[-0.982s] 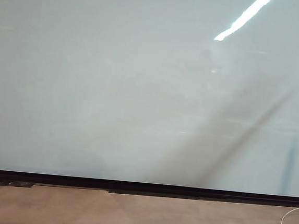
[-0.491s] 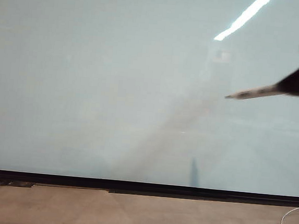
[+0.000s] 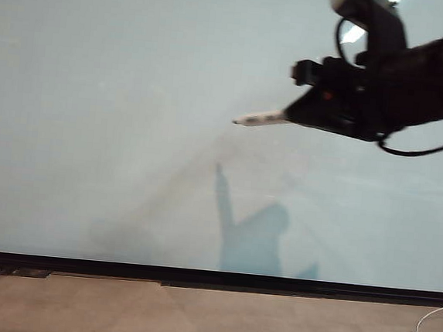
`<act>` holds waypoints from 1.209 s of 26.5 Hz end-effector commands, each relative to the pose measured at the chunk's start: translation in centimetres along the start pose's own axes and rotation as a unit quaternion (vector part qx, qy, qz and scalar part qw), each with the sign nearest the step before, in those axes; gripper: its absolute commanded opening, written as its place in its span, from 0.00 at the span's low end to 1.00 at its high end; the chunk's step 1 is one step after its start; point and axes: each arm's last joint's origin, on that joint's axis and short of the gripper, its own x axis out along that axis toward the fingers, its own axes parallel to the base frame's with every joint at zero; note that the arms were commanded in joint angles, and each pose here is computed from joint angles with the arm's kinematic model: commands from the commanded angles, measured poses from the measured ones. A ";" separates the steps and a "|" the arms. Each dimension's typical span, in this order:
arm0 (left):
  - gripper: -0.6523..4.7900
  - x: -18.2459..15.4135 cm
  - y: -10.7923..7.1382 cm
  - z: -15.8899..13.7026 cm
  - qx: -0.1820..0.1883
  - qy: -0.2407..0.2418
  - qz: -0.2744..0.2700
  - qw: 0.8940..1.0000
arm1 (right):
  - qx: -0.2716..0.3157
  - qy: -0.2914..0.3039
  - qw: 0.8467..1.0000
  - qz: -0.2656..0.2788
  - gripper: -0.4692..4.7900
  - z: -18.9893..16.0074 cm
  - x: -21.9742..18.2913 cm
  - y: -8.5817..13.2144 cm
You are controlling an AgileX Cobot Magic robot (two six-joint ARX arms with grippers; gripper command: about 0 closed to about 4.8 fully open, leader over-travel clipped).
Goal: Pick up the pen on the shelf to the right of the whiteboard and draw a straight line.
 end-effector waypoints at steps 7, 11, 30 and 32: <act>0.11 0.0 0.0 0.2 0.001 -0.008 -0.001 1.000 | 0.003 0.015 0.998 0.066 0.08 -0.5 4.0 1.1; 0.11 0.0 0.0 0.2 0.001 -0.008 -0.001 1.000 | 0.002 0.009 0.997 0.073 0.08 -1.0 5.5 1.1; 0.11 0.0 0.0 0.2 0.001 -0.008 -0.001 1.000 | 0.001 -0.016 0.996 0.088 0.08 -1.6 8.8 1.0; 0.11 0.0 0.0 0.2 0.001 -0.008 -0.001 1.000 | 0.001 -0.013 0.996 0.084 0.08 -1.7 8.9 0.9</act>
